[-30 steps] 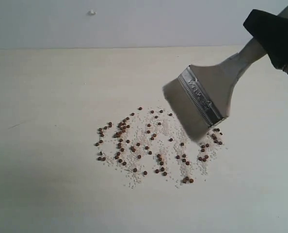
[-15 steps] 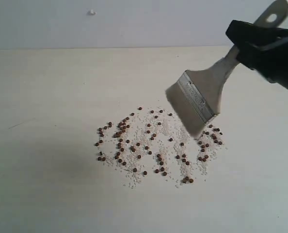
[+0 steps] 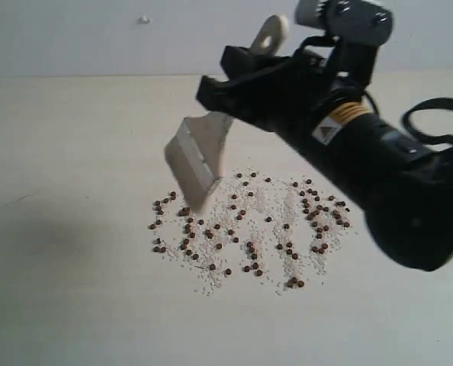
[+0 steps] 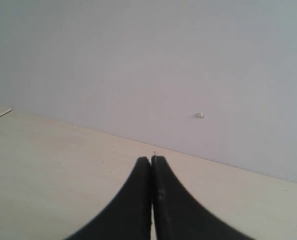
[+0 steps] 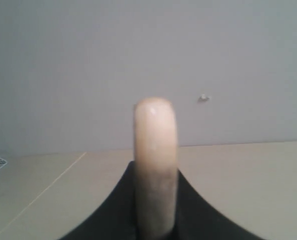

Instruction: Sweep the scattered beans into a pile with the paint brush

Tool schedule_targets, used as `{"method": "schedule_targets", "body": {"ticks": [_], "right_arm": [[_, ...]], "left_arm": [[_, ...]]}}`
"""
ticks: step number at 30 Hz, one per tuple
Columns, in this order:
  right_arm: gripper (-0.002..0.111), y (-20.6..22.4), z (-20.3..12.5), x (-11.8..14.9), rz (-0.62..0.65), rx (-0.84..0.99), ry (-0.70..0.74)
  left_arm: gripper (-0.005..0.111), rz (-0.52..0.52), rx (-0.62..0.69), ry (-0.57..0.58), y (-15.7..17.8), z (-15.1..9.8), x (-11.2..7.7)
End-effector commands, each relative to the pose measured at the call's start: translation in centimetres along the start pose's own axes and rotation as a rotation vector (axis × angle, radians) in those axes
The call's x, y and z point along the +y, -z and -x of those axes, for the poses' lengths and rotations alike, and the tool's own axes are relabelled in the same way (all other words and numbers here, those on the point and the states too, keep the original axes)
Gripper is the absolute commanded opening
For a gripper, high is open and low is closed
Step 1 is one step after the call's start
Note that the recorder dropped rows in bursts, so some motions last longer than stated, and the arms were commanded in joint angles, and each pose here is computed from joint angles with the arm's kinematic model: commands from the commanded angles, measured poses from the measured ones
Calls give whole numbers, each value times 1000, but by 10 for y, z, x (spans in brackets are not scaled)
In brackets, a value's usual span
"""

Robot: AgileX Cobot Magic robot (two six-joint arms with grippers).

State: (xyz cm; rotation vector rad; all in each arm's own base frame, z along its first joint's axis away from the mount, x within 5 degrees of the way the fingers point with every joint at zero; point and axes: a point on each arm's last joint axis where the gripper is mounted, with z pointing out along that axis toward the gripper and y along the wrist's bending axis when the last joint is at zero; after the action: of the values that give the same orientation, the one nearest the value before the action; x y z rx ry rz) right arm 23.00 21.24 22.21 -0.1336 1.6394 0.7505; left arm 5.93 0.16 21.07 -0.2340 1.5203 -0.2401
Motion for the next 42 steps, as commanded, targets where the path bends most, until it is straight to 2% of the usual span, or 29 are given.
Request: {"method": "schedule_targets", "body": {"ticks": [1, 5, 8, 11, 15, 17, 21, 32, 36, 42], "right_arm": [[0, -17, -18, 23, -11, -72, -63], [0, -38, -51, 41, -76, -105, -215], [0, -51, -76, 41, -155, -93, -283], [0, -64, -94, 41, -177, -80, -275], [0, -66, -109, 29, -297, -28, -174], [0, -64, -111, 24, -363, 2, -63], [0, -60, -110, 16, -463, 44, 67], [0, -51, -79, 14, -600, 45, 313], [0, -50, -73, 15, -611, 18, 324], [0, -50, -57, 24, -556, -70, 190]], "left_arm": [[0, 10, 0, 4, 0, -1, 1], [0, 10, 0, 4, 0, -1, 1], [0, 10, 0, 4, 0, -1, 1], [0, 10, 0, 4, 0, -1, 1], [0, 10, 0, 4, 0, -1, 1], [0, 10, 0, 4, 0, -1, 1], [0, 10, 0, 4, 0, -1, 1], [0, 10, 0, 4, 0, -1, 1], [0, 11, 0, 1, 0, -1, 1], [0, 11, 0, 1, 0, -1, 1]]}}
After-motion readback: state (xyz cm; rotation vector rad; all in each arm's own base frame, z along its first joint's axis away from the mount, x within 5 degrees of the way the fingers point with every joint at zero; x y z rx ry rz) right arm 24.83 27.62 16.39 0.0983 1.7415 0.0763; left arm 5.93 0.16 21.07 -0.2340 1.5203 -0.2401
